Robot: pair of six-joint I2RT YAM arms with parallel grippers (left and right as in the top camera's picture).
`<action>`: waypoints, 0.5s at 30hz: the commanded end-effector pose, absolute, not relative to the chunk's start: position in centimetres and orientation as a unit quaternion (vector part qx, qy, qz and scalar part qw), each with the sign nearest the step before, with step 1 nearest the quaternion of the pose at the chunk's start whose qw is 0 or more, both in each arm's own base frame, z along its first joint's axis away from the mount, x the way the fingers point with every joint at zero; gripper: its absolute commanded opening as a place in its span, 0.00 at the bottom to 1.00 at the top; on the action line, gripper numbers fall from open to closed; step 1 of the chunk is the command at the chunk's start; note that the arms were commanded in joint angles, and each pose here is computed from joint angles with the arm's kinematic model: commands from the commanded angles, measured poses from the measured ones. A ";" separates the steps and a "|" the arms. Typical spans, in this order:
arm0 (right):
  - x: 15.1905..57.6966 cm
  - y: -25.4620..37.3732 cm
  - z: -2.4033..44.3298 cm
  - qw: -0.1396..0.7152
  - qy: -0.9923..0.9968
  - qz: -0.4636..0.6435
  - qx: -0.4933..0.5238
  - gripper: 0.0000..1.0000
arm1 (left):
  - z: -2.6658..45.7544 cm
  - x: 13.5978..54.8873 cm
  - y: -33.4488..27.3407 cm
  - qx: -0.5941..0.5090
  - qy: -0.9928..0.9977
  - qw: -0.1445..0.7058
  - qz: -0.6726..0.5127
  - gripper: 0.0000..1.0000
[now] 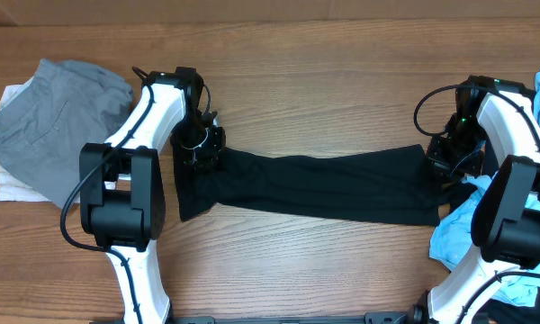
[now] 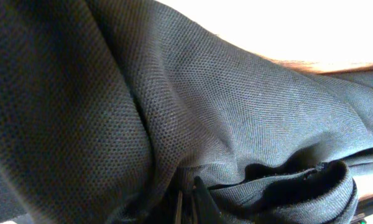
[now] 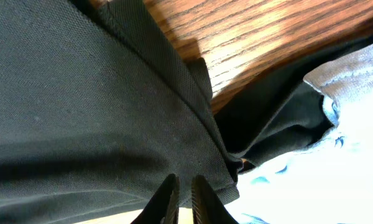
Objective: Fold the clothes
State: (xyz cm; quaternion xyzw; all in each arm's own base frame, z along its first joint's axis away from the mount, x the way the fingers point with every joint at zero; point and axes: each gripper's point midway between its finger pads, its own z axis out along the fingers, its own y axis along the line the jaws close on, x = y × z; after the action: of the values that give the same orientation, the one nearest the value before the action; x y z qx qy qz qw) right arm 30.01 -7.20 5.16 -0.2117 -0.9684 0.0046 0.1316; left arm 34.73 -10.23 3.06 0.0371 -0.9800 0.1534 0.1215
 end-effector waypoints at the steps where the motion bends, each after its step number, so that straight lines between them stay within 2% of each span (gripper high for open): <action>1: 30.0 -7.2 5.3 0.129 -0.969 0.004 -0.212 0.12 | 3.9 35.3 -10.1 0.053 -0.981 0.109 0.149 0.04; 6: 29.9 -7.2 5.3 0.131 -0.968 0.004 -0.213 0.14 | 3.8 34.2 -8.6 0.079 -0.983 0.130 0.107 0.04; 9: 30.0 -7.4 5.3 0.127 -0.968 0.003 -0.216 0.27 | 3.6 33.8 -6.8 0.096 -0.985 0.135 0.051 0.09; 10: 30.0 -7.5 5.3 0.126 -0.968 0.001 -0.217 0.36 | 3.6 33.6 -6.4 0.100 -0.985 0.137 0.039 0.18; 12: 30.0 -7.7 5.3 0.126 -0.968 -0.006 -0.219 0.52 | 3.6 33.3 -6.1 0.107 -0.984 0.141 0.029 0.25; 13: 30.0 -7.8 5.3 0.125 -0.968 -0.010 -0.219 0.59 | 3.6 33.4 -6.2 0.108 -0.984 0.141 0.031 0.26; 15: 30.4 -7.5 5.3 0.118 -0.971 -0.035 -0.205 0.66 | 3.8 33.5 -6.1 0.108 -0.984 0.138 0.032 0.27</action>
State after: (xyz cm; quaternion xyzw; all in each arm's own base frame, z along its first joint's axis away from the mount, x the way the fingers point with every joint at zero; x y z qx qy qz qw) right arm 30.08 -7.46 5.12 -0.2137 -0.9684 -0.0057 0.1286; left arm 32.72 -7.47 2.97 0.0939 -0.9803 0.0631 0.1617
